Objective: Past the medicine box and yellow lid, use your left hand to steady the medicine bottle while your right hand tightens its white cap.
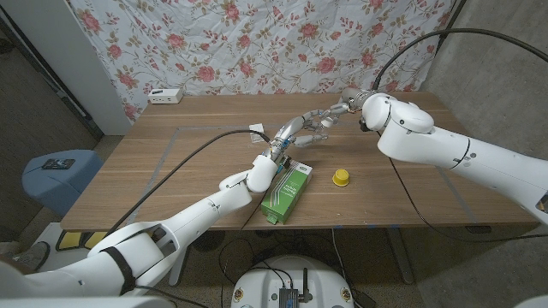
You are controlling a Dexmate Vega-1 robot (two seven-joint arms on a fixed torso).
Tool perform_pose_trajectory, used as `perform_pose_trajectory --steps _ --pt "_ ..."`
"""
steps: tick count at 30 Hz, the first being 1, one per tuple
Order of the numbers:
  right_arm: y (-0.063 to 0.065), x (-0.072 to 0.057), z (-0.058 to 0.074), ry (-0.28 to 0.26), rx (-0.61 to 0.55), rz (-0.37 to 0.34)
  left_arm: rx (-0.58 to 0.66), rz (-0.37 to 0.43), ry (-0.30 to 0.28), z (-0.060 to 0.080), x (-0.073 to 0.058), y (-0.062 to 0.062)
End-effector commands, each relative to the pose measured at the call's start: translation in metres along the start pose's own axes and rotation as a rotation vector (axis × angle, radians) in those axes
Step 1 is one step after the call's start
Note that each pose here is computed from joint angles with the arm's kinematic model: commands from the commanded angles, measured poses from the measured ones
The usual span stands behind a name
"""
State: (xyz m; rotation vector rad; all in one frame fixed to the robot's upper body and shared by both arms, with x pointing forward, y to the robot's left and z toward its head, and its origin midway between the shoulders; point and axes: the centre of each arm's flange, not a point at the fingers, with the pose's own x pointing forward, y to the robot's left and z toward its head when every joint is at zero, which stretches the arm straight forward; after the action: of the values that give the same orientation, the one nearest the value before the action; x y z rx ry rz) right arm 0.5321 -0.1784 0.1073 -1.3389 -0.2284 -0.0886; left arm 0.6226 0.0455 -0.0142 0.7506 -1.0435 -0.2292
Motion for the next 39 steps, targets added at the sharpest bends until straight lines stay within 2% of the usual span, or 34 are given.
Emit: perform_pose_trajectory --steps 1,15,25,39 --pt "-0.001 -0.006 -0.002 0.000 0.004 -0.010 0.002 -0.003 -0.008 0.002 0.000 -0.001" --pt "-0.002 -0.013 -0.004 -0.008 0.006 0.013 -0.001 0.003 -0.003 0.004 -0.003 -0.002" --pt "-0.003 -0.021 -0.007 -0.035 0.020 0.032 -0.004 0.007 -0.003 0.004 -0.005 -0.003" --pt "-0.007 -0.026 -0.002 -0.071 0.026 0.076 -0.001 0.028 -0.007 0.002 -0.008 0.001"
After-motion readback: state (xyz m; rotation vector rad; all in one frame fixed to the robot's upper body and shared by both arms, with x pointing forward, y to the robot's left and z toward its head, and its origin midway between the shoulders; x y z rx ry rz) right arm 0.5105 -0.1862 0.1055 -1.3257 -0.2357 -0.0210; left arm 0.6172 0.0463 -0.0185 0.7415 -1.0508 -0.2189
